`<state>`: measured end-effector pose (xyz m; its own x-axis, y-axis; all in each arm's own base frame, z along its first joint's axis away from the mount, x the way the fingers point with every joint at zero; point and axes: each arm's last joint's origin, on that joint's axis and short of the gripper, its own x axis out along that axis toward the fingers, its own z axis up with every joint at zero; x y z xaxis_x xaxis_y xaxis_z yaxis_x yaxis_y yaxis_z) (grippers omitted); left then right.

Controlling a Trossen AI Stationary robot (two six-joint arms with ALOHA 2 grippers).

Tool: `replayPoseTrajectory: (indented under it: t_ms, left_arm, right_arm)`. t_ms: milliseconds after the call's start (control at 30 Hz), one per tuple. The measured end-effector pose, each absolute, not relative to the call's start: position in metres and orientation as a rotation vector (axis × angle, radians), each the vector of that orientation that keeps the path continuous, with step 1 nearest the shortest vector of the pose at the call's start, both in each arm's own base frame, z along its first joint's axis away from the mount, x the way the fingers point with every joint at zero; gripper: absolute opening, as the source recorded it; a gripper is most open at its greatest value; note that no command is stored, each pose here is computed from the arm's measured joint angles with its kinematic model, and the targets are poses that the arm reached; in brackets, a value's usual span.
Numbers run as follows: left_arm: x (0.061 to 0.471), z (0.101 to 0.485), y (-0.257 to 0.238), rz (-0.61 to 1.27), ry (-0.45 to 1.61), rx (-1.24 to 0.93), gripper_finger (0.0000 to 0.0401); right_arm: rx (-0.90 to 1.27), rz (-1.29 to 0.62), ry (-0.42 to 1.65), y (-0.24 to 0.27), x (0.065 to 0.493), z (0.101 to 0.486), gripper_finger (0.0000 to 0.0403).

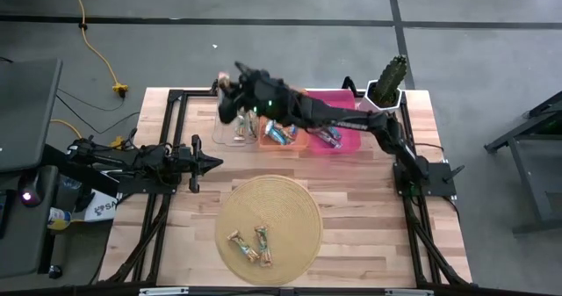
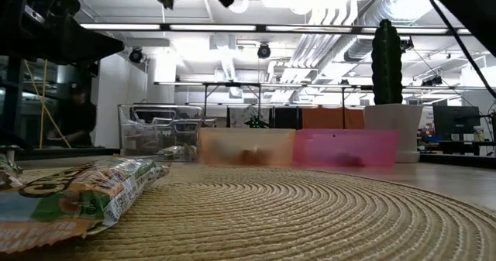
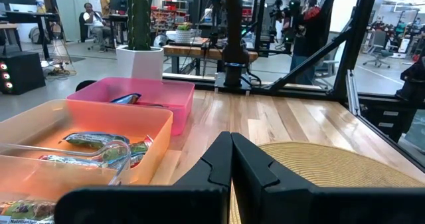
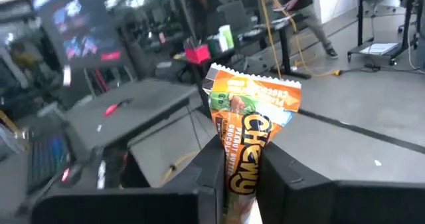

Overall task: Pick and place Granola Bars by type
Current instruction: Put the yellow granola bar into the transparent bin

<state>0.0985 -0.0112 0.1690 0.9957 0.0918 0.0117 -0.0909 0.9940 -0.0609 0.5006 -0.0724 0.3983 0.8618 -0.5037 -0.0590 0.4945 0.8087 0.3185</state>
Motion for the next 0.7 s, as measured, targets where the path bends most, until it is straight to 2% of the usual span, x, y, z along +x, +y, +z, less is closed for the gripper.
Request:
replayPoseTrajectory:
  t_ms: [167, 400, 700]
  left_arm:
    - [0.099, 0.169, -0.011, 0.092, -0.015, -0.06, 0.0001]
    - [0.099, 0.169, -0.011, 0.085, -0.015, -0.06, 0.0001]
    - [0.099, 0.169, -0.012, 0.082, -0.015, -0.06, 0.0001]
  right_arm:
    - [0.356, -0.548, -0.055, -0.113, 0.506, 0.384, 0.0051]
    - [0.439, -0.57, -0.01, -0.157, 0.523, 0.333, 0.0042]
    - [0.618, -0.563, 0.097, -0.179, 0.541, 0.265, 0.005]
